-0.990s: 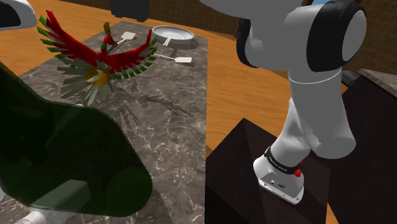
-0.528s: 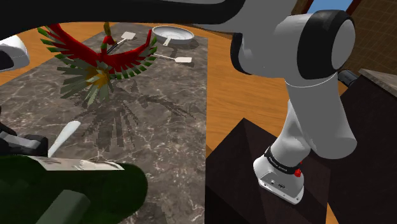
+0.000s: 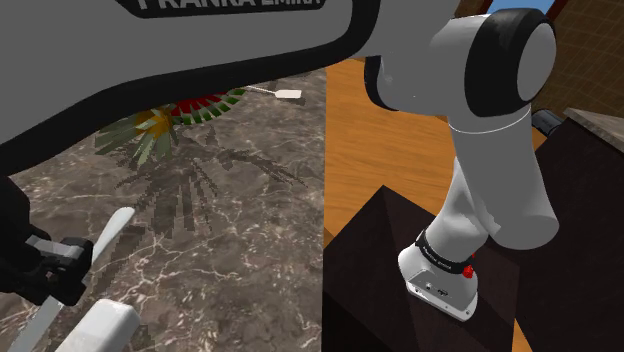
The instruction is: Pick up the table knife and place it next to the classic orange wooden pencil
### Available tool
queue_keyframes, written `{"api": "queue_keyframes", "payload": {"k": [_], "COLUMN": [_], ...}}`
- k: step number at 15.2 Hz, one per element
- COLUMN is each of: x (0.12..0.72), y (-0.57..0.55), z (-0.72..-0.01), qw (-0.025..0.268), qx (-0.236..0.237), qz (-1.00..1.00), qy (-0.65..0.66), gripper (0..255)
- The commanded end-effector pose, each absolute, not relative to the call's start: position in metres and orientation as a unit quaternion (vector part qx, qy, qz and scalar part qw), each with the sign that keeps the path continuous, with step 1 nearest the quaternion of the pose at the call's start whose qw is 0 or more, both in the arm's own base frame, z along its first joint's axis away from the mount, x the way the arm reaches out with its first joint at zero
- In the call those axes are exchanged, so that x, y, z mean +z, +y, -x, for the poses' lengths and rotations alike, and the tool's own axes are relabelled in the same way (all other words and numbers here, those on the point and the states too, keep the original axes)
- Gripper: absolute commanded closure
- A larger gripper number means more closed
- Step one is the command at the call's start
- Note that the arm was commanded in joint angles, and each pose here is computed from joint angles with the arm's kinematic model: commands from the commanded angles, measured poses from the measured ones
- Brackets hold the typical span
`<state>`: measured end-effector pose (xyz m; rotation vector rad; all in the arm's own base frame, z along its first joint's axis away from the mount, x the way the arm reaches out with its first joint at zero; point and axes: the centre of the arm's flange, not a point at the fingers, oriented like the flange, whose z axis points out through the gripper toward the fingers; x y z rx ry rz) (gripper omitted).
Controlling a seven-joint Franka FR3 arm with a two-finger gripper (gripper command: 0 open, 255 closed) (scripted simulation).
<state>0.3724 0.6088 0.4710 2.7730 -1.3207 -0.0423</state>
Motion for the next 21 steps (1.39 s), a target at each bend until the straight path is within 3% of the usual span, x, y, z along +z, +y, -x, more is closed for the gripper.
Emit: {"api": "queue_keyframes", "payload": {"k": [1, 5, 6, 11, 15, 21], "x": [0.470, 0.470, 0.470, 0.470, 0.520, 0.520], "y": [0.609, 0.609, 0.609, 0.609, 0.611, 0.611], "z": [-0.372, -0.372, -0.372, -0.372, -0.375, -0.375], "qw": [0.035, 0.035, 0.035, 0.035, 0.035, 0.035], "qx": [-0.014, -0.014, -0.014, -0.014, -0.014, -0.014], "qz": [-0.902, -0.902, -0.902, -0.902, -0.902, -0.902], "qy": [-0.430, -0.430, -0.430, -0.430, -0.430, -0.430], "gripper": [255, 255, 0, 0, 0, 0]}}
